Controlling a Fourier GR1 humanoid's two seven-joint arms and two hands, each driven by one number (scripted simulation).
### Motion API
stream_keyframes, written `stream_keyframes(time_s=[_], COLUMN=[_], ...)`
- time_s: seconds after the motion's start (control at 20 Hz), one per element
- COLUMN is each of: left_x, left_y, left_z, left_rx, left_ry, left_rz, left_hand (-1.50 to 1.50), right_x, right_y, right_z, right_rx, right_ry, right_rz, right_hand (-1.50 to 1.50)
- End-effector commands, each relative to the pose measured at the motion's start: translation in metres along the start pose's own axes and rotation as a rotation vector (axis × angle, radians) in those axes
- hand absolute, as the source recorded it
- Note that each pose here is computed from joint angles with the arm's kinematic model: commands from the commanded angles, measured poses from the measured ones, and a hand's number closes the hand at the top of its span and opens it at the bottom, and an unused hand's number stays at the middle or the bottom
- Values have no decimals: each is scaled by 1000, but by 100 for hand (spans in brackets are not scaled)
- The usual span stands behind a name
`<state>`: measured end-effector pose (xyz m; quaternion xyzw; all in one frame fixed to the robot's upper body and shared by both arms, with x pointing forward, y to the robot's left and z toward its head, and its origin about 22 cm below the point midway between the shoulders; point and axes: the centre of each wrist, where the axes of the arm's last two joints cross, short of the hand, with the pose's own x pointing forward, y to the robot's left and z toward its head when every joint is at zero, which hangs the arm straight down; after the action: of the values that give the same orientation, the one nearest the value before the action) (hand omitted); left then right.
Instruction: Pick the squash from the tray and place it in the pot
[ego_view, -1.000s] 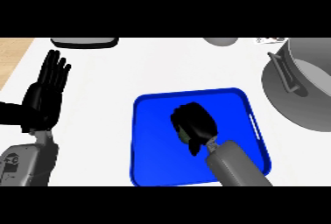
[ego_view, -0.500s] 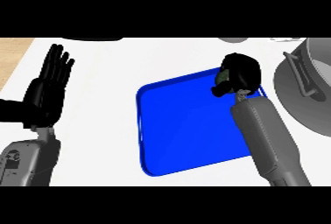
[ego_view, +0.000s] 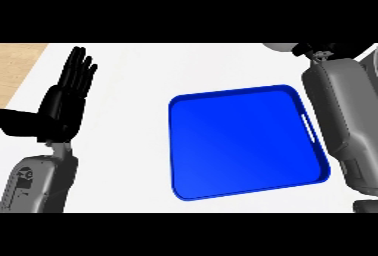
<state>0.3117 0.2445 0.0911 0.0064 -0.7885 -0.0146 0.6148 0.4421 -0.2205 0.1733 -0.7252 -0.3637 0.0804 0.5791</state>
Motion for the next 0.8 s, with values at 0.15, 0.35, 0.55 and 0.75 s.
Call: stream_keyframes(time_s=[0.15, 0.35, 0.55, 0.75], left_x=[2, 3, -5, -12], left_y=[-8, -1, 9, 12], left_z=[-7, -10, -8, 12], left_rx=[-19, 22, 53, 58], left_ry=[1, 13, 44, 50], left_rz=[4, -6, 0, -4], left_hand=[0, 0, 0, 0], right_x=[12, 16, 4, -12], right_y=[-23, -33, -14, -1], right_z=[-32, -45, -47, -53], right_rx=[-297, -327, -279, -256], right_ry=[273, 357, 418, 444], right_rz=[53, 104, 119, 146], right_hand=[150, 150, 150, 150])
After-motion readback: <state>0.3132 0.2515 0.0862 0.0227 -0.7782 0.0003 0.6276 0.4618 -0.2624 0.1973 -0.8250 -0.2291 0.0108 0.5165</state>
